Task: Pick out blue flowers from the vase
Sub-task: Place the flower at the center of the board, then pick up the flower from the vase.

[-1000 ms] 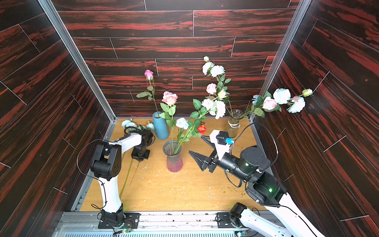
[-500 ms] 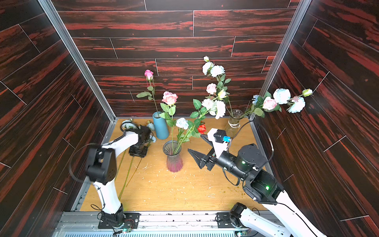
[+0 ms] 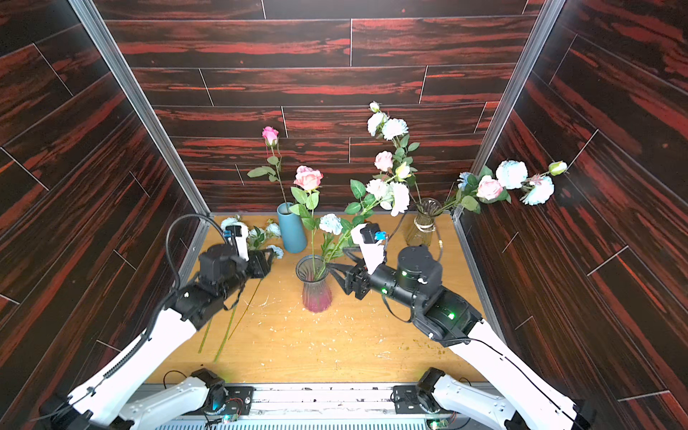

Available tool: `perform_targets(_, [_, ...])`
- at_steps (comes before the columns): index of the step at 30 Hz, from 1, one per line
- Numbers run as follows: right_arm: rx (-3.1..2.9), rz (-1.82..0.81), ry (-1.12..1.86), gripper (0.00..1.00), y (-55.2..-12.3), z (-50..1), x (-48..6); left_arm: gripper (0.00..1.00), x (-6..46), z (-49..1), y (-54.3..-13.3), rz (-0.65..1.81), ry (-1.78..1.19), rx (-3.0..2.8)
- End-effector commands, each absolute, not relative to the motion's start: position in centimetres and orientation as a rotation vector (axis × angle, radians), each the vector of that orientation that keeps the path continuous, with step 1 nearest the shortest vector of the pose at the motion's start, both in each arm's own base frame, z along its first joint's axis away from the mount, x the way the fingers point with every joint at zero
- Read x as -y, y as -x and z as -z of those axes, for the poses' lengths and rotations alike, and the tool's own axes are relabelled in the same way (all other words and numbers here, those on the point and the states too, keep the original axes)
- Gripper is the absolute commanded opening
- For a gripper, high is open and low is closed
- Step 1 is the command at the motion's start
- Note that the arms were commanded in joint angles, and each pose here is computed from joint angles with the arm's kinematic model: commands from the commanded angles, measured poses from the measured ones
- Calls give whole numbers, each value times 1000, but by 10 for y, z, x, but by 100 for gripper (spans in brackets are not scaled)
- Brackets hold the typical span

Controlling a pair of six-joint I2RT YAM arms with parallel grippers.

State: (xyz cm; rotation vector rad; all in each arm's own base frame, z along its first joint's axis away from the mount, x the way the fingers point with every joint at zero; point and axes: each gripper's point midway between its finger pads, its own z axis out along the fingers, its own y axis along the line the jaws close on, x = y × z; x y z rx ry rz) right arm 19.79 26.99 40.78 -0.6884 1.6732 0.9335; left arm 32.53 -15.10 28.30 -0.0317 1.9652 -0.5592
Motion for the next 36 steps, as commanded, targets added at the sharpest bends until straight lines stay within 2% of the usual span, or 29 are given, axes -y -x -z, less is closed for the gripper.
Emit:
perform_targets(1, [-1742, -923, 614, 61, -206, -391, -270, 56, 180, -326, -315, 766, -54, -1804])
perform_targets(6, [-1767, -787, 474, 53, -233, -359, -256, 54, 207, -327, -313, 758, -232, -1890])
perform_targets(11, [-1725, -698, 343, 52, -240, -333, -229, 51, 244, -319, -306, 747, -431, -1973])
perform_targets(16, [-1712, -593, 240, 52, -241, -301, -196, 47, 275, -290, -312, 621, -566, -2115])
perform_targets(20, [-1694, -498, 182, 52, -244, -284, -175, 36, 278, -268, -323, 457, -560, -2203])
perform_targets(22, [-1685, -477, 162, 52, -245, -279, -170, 33, 275, -264, -328, 414, -524, -2216])
perform_targets(36, [-1705, -428, 154, 49, -254, -256, -171, 32, 279, -233, -344, 361, -496, -2206])
